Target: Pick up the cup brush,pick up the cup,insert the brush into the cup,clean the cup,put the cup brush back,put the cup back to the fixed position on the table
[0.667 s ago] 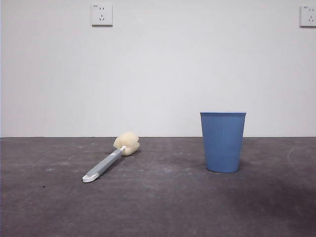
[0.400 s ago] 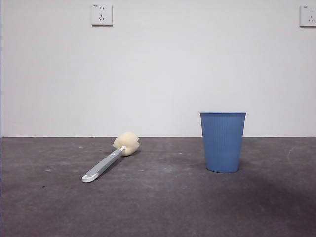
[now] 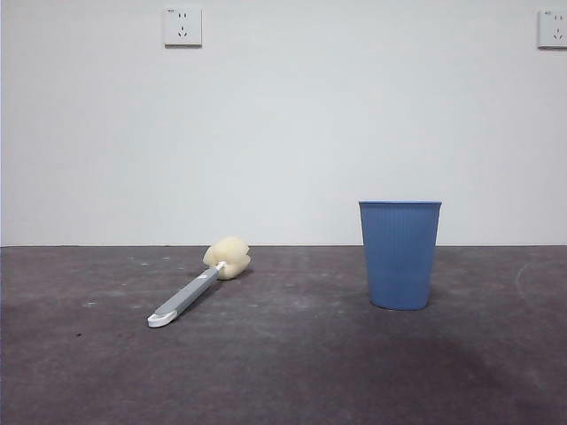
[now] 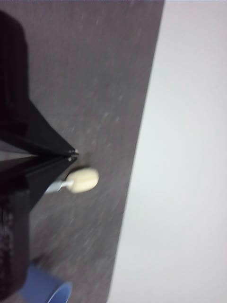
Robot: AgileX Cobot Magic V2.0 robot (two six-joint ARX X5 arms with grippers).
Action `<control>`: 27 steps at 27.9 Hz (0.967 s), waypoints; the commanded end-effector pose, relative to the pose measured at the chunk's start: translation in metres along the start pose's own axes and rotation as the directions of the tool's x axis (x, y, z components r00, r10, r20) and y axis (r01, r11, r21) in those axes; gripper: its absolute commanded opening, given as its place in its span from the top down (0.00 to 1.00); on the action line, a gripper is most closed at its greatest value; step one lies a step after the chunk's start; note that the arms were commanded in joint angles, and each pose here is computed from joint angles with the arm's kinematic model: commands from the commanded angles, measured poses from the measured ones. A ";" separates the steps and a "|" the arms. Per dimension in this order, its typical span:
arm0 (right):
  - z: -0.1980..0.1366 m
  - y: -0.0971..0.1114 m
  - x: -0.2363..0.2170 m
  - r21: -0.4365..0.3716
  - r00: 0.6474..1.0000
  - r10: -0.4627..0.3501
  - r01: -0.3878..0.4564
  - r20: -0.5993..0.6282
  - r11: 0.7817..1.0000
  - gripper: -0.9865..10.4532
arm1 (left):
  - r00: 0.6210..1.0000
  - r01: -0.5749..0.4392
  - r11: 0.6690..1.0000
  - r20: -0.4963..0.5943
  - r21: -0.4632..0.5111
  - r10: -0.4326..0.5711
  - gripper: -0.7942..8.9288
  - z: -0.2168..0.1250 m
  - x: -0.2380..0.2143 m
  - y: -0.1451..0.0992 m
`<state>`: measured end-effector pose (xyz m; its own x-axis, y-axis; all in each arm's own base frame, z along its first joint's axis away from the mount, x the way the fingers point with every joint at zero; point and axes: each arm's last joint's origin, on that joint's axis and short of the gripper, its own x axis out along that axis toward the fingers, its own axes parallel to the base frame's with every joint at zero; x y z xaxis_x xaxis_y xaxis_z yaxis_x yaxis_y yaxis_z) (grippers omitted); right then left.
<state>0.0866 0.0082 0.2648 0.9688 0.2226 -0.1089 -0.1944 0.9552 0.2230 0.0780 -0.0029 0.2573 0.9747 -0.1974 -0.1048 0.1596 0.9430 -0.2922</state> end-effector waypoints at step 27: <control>0.040 0.020 0.018 0.021 0.715 0.253 -0.317 -0.651 0.948 0.42 | 0.789 0.294 0.956 -0.564 0.002 -0.242 0.37 0.041 0.007 -0.020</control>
<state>0.1063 0.0229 0.3050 0.5420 0.5248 -0.6564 -0.4933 0.8310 0.2571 0.0865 -0.0115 0.3004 0.6420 -0.5273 -0.5566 0.4252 0.8490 -0.3138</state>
